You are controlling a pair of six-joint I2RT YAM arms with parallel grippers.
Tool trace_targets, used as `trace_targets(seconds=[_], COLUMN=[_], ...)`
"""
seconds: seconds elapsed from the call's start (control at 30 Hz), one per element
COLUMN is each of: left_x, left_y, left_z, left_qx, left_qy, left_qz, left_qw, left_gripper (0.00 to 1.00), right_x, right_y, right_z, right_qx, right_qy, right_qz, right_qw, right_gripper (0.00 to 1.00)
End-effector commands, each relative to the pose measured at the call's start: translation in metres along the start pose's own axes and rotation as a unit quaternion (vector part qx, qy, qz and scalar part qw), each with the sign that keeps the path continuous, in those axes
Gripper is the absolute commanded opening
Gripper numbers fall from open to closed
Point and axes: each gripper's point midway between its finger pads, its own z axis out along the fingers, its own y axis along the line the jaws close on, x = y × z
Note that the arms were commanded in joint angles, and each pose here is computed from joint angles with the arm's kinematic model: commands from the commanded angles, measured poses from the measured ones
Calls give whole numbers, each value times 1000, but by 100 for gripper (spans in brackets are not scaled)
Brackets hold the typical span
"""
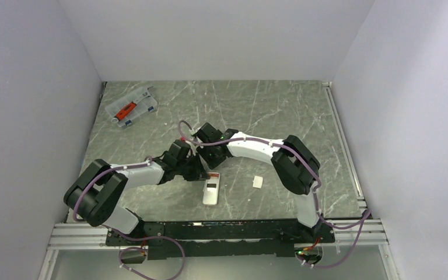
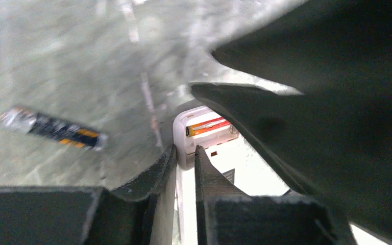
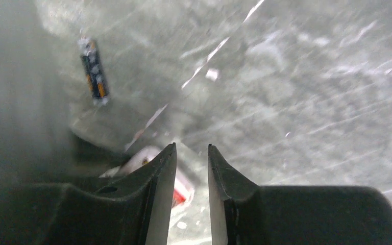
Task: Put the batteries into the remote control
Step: Load the battery into the remote control, then adjust the remote control at the center of the board.
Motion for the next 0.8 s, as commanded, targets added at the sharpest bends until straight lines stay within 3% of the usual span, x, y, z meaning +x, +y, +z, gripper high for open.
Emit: trace_targets(seconds=[0.0,0.4,0.77], left_x=[34,21,12], left_y=[-1,-5,-20], left_z=[1,-7,-19], left_qx=[20,-5,10], left_qy=[54,40,19], left_qz=[177,169,165], left_qw=[983,985,986], left_gripper=[20,38,45], right_x=[-9,-20,-17], right_y=[19,9,3], right_z=[27,-3,-34], right_qx=[0,32,48], right_qy=[-37,-65,-90], right_qz=[-66,-43,-21], right_qw=[997,996,995], right_gripper=[33,36,45])
